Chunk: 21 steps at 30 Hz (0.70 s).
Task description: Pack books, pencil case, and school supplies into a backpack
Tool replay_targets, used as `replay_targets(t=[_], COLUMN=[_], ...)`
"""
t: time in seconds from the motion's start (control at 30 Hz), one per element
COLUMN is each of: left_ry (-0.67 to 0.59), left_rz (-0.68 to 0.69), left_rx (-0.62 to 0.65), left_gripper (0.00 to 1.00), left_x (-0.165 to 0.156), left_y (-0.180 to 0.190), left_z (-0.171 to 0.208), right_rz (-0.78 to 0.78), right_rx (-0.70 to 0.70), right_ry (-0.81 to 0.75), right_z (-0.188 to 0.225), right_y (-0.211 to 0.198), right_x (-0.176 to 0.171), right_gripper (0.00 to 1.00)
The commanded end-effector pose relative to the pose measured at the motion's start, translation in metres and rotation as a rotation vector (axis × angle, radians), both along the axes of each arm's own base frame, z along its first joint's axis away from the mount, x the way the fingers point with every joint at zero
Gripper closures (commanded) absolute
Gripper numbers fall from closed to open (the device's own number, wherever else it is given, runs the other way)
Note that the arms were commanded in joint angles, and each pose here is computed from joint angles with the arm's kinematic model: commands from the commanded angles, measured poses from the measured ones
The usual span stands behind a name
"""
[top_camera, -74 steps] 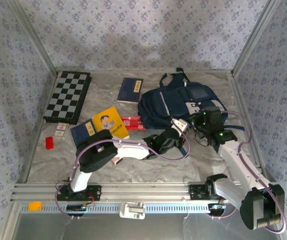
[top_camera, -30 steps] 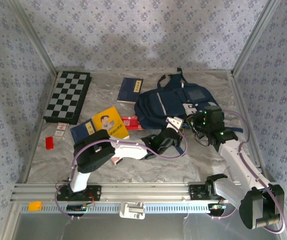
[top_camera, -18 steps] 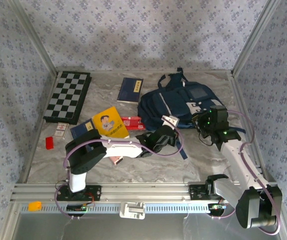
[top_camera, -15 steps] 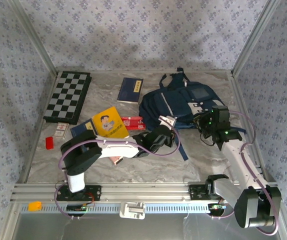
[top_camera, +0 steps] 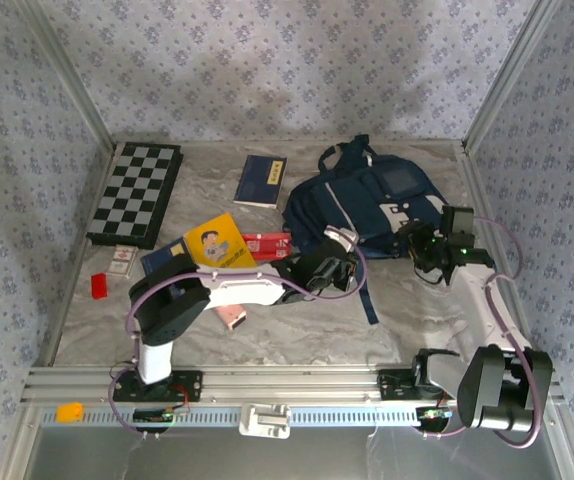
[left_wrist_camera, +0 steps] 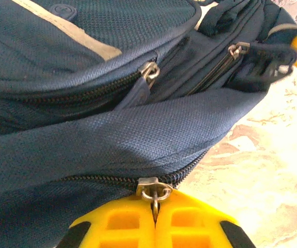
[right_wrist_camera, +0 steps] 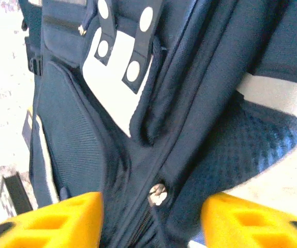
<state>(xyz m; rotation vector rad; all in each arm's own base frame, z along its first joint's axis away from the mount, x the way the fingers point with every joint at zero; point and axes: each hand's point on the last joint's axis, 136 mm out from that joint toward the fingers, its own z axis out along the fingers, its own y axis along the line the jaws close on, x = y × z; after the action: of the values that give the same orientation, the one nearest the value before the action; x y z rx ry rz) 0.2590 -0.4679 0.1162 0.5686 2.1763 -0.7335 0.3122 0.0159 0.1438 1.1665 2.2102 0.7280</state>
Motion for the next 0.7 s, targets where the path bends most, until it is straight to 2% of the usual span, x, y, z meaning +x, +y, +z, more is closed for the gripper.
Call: replay_targets(t=[0.0, 0.07, 0.17, 0.27, 0.37, 0.53, 0.57, 0.67], left_ry=[0.002, 0.002, 0.006, 0.013, 0.02, 0.013, 0.015, 0.015], left_rz=[0.002, 0.01, -0.014, -0.014, -0.023, -0.039, -0.045, -0.059], left_rx=[-0.045, -0.05, -0.057, -0.059, -0.059, -0.062, -0.059, -0.061], left_gripper=[1.0, 1.0, 1.0, 1.0, 1.0, 1.0, 1.0, 1.0], left_x=[0.008, 0.01, 0.009, 0.008, 0.006, 0.003, 0.002, 0.0], left_y=[-0.015, -0.016, -0.023, -0.024, -0.025, -0.026, -0.027, -0.029], left_z=[0.016, 0.016, 0.018, 0.016, 0.015, 0.02, 0.02, 0.024], right_rz=[0.074, 0.07, 0.061, 0.044, 0.035, 0.027, 0.021, 0.014], right_rx=[0.008, 0.057, 0.156, 0.184, 0.192, 0.148, 0.14, 0.114], right_ry=[-0.03, -0.015, -0.005, -0.009, -0.025, -0.015, -0.015, -0.02], right_z=[0.014, 0.008, -0.006, -0.014, -0.015, -0.026, -0.028, -0.034], right_y=[0.011, 0.02, 0.04, 0.053, 0.06, 0.066, 0.065, 0.064], right_x=[-0.021, -0.036, -0.047, -0.043, -0.029, -0.004, -0.001, 0.007], right_gripper=[0.31, 0.23, 0.17, 0.15, 0.17, 0.27, 0.3, 0.5])
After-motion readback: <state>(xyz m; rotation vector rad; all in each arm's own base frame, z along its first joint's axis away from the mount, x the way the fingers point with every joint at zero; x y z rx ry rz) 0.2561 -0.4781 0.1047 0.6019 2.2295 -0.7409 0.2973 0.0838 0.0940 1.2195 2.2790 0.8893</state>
